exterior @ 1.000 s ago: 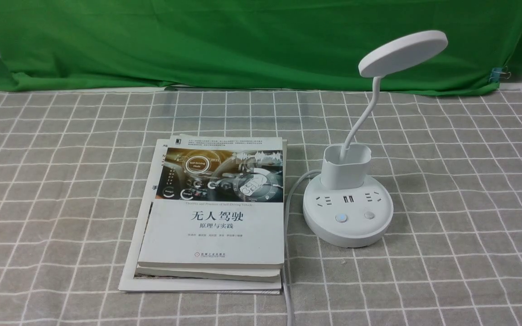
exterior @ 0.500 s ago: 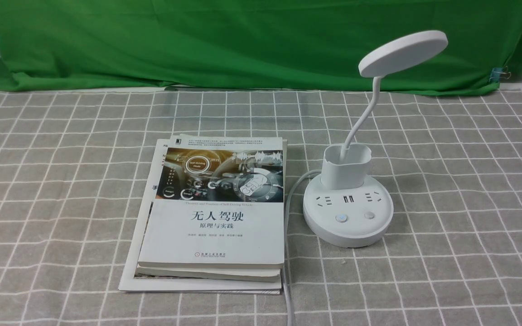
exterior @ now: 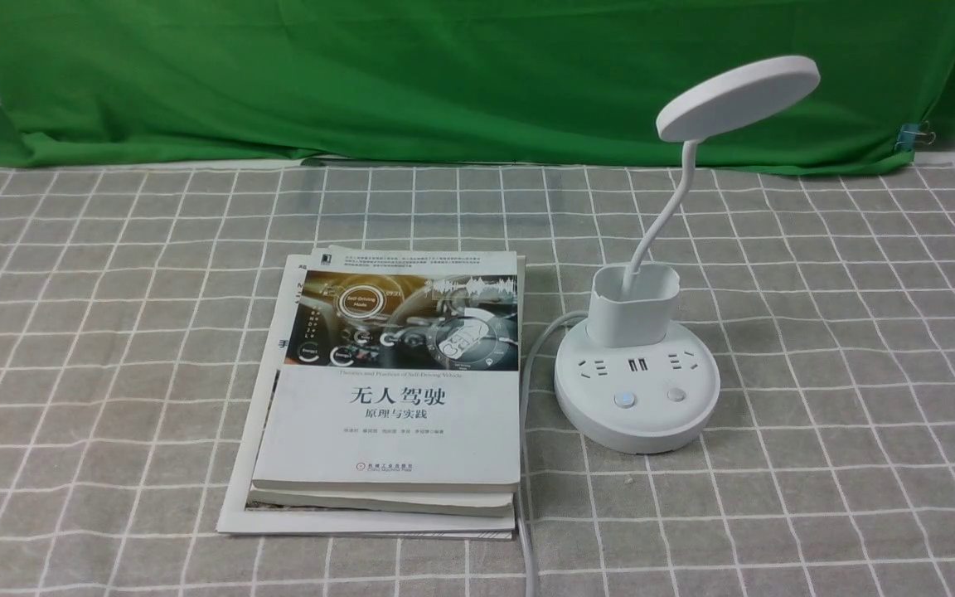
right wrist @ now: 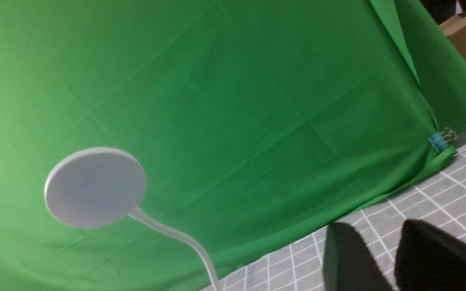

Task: Turn on the desk lamp on the grey coffee tablecloth with your hand.
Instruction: 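Press the button on the base of the white desk lamp with the right gripper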

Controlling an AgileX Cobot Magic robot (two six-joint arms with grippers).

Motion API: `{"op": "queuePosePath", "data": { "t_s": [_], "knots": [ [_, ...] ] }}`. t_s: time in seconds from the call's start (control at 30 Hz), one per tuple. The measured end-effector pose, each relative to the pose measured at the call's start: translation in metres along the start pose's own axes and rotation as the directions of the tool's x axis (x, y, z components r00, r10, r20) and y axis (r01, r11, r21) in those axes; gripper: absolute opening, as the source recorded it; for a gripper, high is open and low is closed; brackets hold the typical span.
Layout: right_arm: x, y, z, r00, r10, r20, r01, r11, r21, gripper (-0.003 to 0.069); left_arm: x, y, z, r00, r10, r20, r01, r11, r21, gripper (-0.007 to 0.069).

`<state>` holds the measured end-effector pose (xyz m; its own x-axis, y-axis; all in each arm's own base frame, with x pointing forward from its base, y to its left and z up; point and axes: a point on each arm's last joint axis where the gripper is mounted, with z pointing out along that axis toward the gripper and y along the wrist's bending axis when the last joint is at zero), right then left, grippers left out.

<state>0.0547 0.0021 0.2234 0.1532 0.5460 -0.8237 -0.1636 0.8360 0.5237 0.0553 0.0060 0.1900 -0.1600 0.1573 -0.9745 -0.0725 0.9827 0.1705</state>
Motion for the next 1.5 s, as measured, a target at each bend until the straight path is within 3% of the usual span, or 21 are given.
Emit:
{"op": "queuePosePath", "data": {
  "t_s": [0.13, 0.27, 0.33, 0.4, 0.43, 0.47, 0.5, 0.57, 0.6, 0.67, 0.8, 1.0, 1.33, 1.5],
  "knots": [
    [0.002, 0.0, 0.0, 0.999, -0.015, -0.052, 0.016, 1.0, 0.01, 0.0179, 0.0, 0.0, 0.0, 1.0, 0.0, 0.0, 0.0, 1.0, 0.0, 0.0019],
    [-0.019, 0.024, 0.017, 0.93, -0.186, -0.318, 0.192, 0.981, -0.013, 0.0074, 0.0, 0.0, 0.0, 1.0, 0.0, 0.0, 0.0, 1.0, 0.0, 0.0019],
    [-0.029, 0.037, 0.031, 0.846, -0.261, -0.465, 0.27, 0.962, -0.049, 0.006, 0.0, 0.0, 0.0, 1.0, 0.0, 0.0, 0.0, 1.0, 0.0, 0.0019],
    [-0.033, 0.045, 0.047, 0.723, -0.311, -0.617, 0.333, 0.939, -0.084, 0.0056, 0.0, 0.0, 0.0, 1.0, 0.0, 0.0, 0.0, 1.0, 0.0, 0.0019],
    [-0.033, 0.048, 0.056, 0.628, -0.331, -0.705, 0.368, 0.924, -0.107, 0.0055, 0.0, 0.0, 0.0, 1.0, 0.0, 0.0, 0.0, 1.0, 0.0, 0.0019],
    [-0.033, 0.048, 0.059, 0.623, -0.332, -0.708, 0.369, 0.923, -0.108, 0.0055, 0.0, 0.0, 0.0, 1.0, 0.0, 0.0, 0.0, 1.0, 0.0, 0.0019],
    [-0.029, 0.05, 0.079, 0.469, -0.337, -0.816, 0.405, 0.903, -0.141, 0.0055, 0.0, 0.0, 0.0, 1.0, 0.0, 0.0, 0.0, 1.0, 0.0, 0.0019],
    [-0.021, 0.049, 0.101, 0.333, -0.333, -0.882, 0.421, 0.89, -0.176, 0.0055, 0.0, 0.0, 0.0, 1.0, 0.0, 0.0, 0.0, 1.0, 0.0, 0.0019],
    [-0.021, 0.049, 0.1, 0.328, -0.335, -0.883, 0.422, 0.888, -0.18, 0.0055, 0.0, 0.0, 0.0, 1.0, 0.0, 0.0, 0.0, 1.0, 0.0, 0.0019],
    [-0.01, 0.049, 0.132, 0.215, -0.334, -0.918, 0.421, 0.879, -0.221, 0.0046, 0.0, 0.0, 0.0, 1.0, 0.0, 0.0, 0.0, 1.0, 0.0, 0.0019],
    [0.014, 0.059, 0.17, 0.122, -0.359, -0.925, 0.396, 0.872, -0.286, 0.0031, 0.0, 0.0, 0.0, 1.0, 0.0, 0.0, 0.0, 1.0, 0.0, 0.0019],
    [0.059, 0.083, 0.209, 0.074, -0.446, -0.892, 0.354, 0.848, -0.395, 0.0031, 0.0, 0.0, 0.0, 1.0, -0.001, 0.0, 0.001, 1.0, 0.0, 0.0019],
    [0.121, 0.073, 0.245, 0.021, -0.429, -0.903, 0.333, 0.855, -0.399, 0.0031, 0.0, 0.0, 0.0, 1.0, -0.001, 0.0, 0.001, 1.0, 0.0, 0.0019],
    [0.137, 0.068, 0.252, 0.049, -0.434, -0.899, 0.34, 0.854, -0.394, 0.0031, 0.0, 0.0, 0.0, 1.0, -0.001, 0.0, 0.001, 1.0, 0.0, 0.0019]
  ]
}}
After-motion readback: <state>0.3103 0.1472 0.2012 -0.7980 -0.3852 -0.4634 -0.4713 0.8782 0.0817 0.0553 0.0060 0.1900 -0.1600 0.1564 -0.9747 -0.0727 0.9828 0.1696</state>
